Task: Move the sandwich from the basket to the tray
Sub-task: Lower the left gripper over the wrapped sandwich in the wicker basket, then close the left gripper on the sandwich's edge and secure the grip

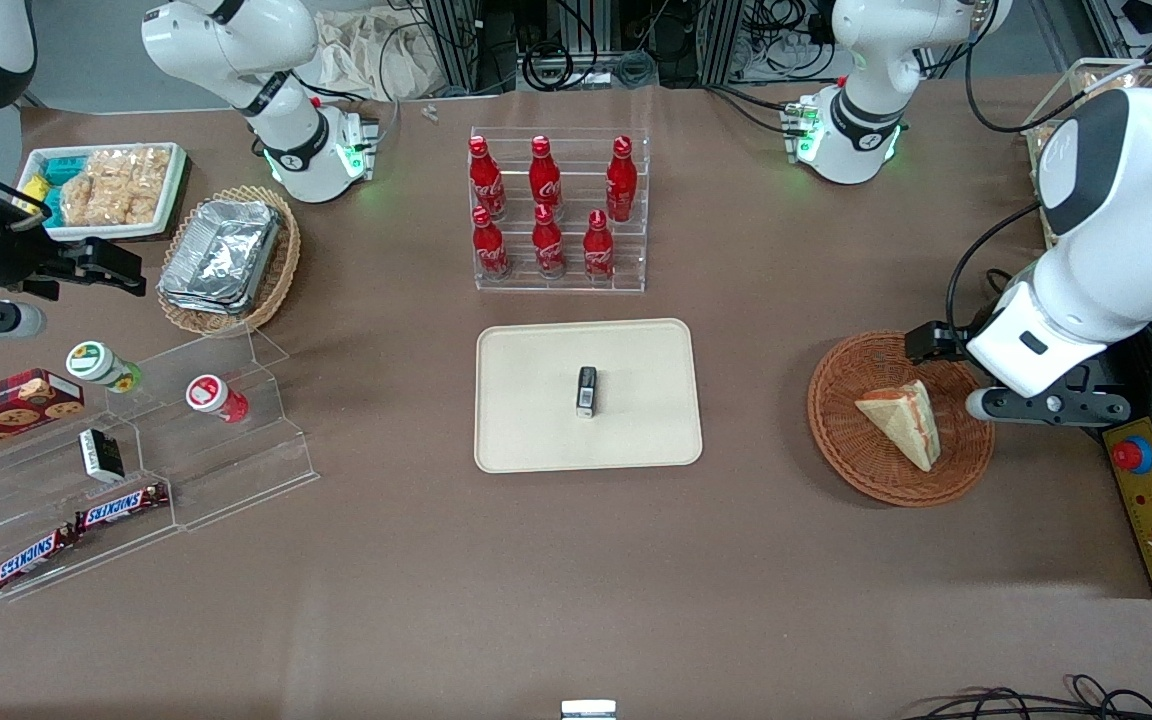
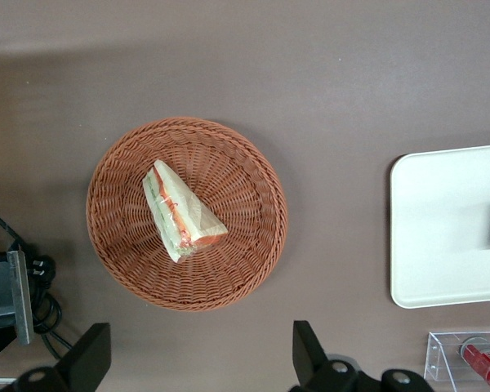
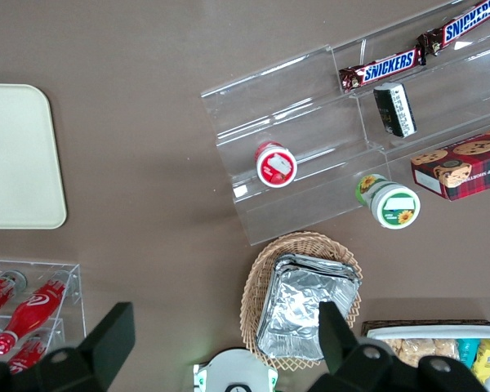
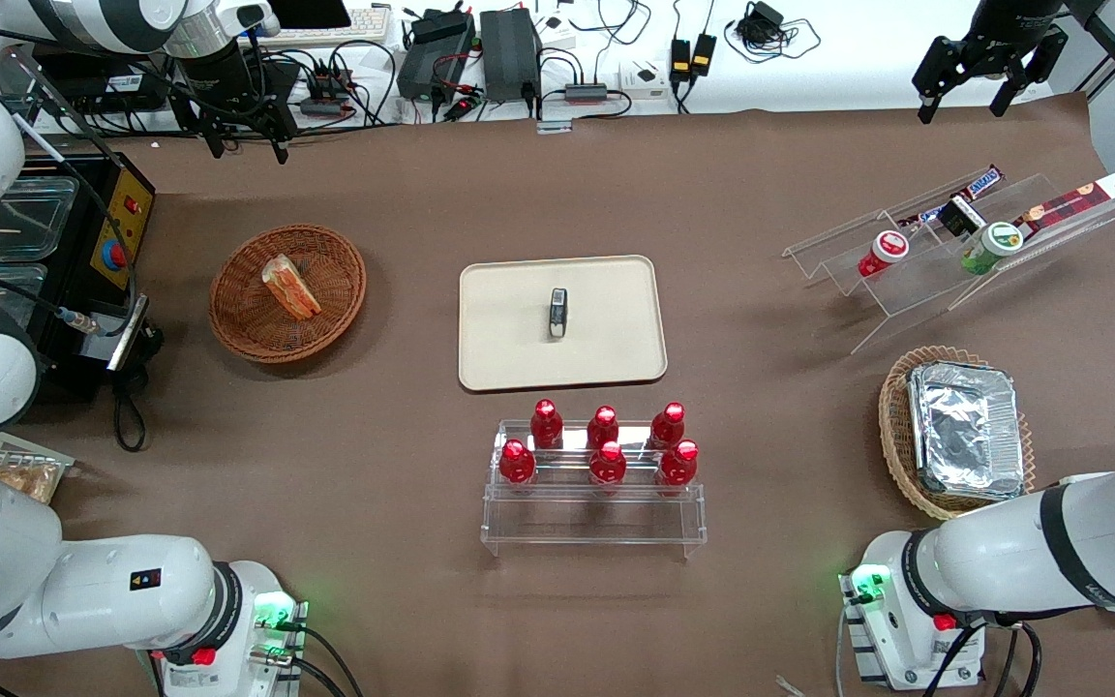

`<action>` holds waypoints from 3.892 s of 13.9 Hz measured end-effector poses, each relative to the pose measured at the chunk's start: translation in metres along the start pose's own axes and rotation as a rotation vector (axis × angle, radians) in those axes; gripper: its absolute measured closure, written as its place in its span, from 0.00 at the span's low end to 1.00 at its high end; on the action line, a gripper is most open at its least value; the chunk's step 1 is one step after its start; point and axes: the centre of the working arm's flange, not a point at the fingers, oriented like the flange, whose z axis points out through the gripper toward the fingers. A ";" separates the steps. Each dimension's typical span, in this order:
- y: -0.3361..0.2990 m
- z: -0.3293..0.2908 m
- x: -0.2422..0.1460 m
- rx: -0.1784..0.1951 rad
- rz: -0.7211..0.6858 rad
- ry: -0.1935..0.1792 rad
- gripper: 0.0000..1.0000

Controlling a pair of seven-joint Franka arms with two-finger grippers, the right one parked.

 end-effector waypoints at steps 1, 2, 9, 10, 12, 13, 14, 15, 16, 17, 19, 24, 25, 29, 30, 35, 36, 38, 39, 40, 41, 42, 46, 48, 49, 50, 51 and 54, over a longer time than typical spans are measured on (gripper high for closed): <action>0.000 0.000 0.000 0.001 0.000 0.001 0.00; -0.001 0.000 0.000 0.005 0.001 0.002 0.00; -0.028 0.044 0.026 0.054 -0.296 -0.029 0.00; -0.028 0.056 0.031 0.052 -0.357 -0.021 0.00; -0.032 0.083 0.038 0.042 -0.512 0.009 0.00; -0.034 0.098 0.040 0.034 -0.571 0.027 0.00; -0.033 0.114 0.039 0.027 -0.609 0.038 0.00; -0.032 0.130 0.037 0.025 -0.628 0.037 0.00; -0.033 0.145 0.034 0.028 -0.647 0.024 0.00; -0.038 0.161 0.032 0.033 -0.668 0.005 0.00; -0.054 0.187 0.030 0.039 -0.701 -0.017 0.00; -0.076 0.228 0.024 0.037 -0.785 -0.016 0.00; -0.075 0.232 0.023 0.037 -0.804 -0.018 0.00; -0.072 0.255 0.016 0.032 -0.823 -0.021 0.00; -0.071 0.266 0.011 0.025 -0.825 -0.015 0.00; -0.070 0.288 -0.002 0.022 -0.829 -0.018 0.00; -0.070 0.288 -0.002 0.021 -0.830 -0.017 0.00; -0.070 0.286 0.000 0.019 -0.830 -0.012 0.00; -0.070 0.283 0.002 0.017 -0.831 -0.006 0.00; -0.071 0.278 0.005 0.018 -0.832 -0.004 0.00; -0.071 0.270 0.008 0.026 -0.833 -0.015 0.00; -0.072 0.258 0.012 0.039 -0.835 -0.034 0.00; -0.077 0.206 0.022 0.075 -0.846 -0.072 0.00; -0.077 0.206 0.019 0.073 -0.849 -0.070 0.00; -0.076 0.214 0.018 0.055 -0.860 -0.061 0.00; -0.079 0.225 0.015 0.027 -0.882 -0.051 0.00; -0.086 0.238 0.009 0.005 -0.905 -0.043 0.00; -0.107 0.266 -0.005 -0.024 -0.951 -0.018 0.00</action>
